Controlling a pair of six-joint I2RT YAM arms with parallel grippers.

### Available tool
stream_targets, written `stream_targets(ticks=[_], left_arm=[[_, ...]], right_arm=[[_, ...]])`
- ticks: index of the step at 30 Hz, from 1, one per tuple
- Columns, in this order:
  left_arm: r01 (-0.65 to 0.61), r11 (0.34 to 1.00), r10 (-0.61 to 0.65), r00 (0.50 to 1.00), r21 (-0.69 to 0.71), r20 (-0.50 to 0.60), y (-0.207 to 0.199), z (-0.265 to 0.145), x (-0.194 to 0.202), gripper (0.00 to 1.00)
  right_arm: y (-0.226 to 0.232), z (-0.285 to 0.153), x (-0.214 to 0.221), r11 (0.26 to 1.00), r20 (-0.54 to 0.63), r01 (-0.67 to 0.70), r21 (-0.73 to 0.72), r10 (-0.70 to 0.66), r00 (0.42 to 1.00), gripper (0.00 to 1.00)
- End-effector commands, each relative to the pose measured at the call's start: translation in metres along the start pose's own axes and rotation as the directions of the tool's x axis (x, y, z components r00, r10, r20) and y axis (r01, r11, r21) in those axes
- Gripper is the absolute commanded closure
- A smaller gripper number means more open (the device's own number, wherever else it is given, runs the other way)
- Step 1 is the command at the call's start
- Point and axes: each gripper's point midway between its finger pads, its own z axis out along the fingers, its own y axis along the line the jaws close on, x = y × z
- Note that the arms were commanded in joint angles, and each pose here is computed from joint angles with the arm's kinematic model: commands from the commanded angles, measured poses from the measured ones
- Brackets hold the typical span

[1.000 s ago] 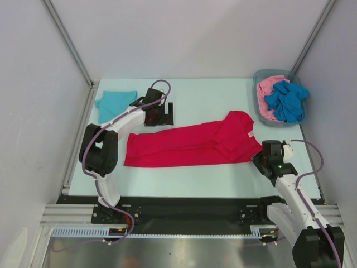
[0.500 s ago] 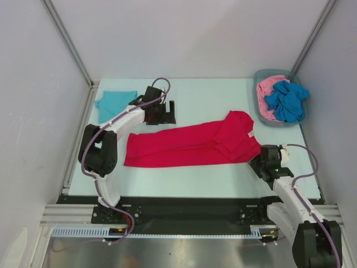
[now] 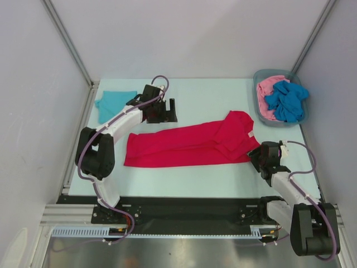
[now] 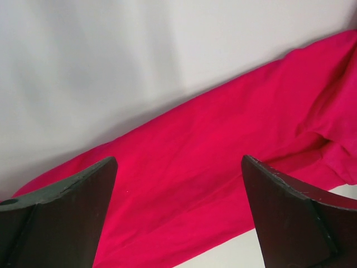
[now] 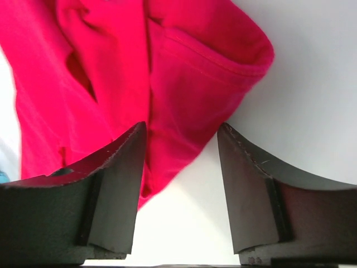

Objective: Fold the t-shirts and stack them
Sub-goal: Fold the tshirt

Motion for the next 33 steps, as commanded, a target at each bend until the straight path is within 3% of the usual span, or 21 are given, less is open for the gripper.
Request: stream_targets(ticks=[1, 8, 11, 15, 16, 19, 26, 33], left_arm=[[-0.02, 0.998, 0.017, 0.998, 0.054, 0.058, -0.011, -0.018, -0.014, 0.0], [-0.022, 0.998, 0.019, 0.999, 0.054, 0.048, -0.009, -0.016, -0.01, 0.0], [-0.024, 0.998, 0.021, 0.999, 0.053, 0.051, -0.009, -0.017, -0.01, 0.0], [-0.024, 0.999, 0.022, 0.998, 0.04, 0.052, -0.006, -0.019, -0.008, 0.0], [-0.024, 0.999, 0.022, 0.998, 0.036, 0.054, -0.005, -0.019, -0.008, 0.0], [-0.016, 1.0, 0.016, 0.999, 0.004, 0.051, 0.001, -0.018, -0.005, 0.0], [0.042, 0.992, -0.037, 0.999, -0.12, 0.039, 0.024, -0.019, 0.004, 0.0], [0.14, 0.94, -0.119, 0.989, -0.31, 0.087, 0.066, -0.034, 0.032, 0.0]], right_arm=[[0.009, 0.003, -0.008, 0.996, 0.053, -0.052, -0.07, 0.056, 0.997, 0.4], [0.021, 0.011, -0.007, 0.984, 0.06, -0.089, -0.157, 0.099, 0.993, 0.37], [0.026, 0.016, -0.009, 0.98, 0.063, -0.101, -0.17, 0.113, 0.992, 0.41], [0.033, 0.024, -0.012, 0.981, 0.063, -0.1, -0.167, 0.112, 0.992, 0.64], [0.033, 0.025, -0.013, 0.982, 0.062, -0.102, -0.16, 0.113, 0.992, 0.8], [0.036, 0.029, -0.015, 0.985, 0.056, -0.098, -0.143, 0.107, 0.993, 1.0], [0.043, 0.031, -0.025, 0.988, 0.084, -0.072, -0.138, 0.084, 0.993, 1.0], [0.066, 0.037, -0.04, 0.985, 0.09, -0.059, -0.159, 0.074, 0.993, 1.0]])
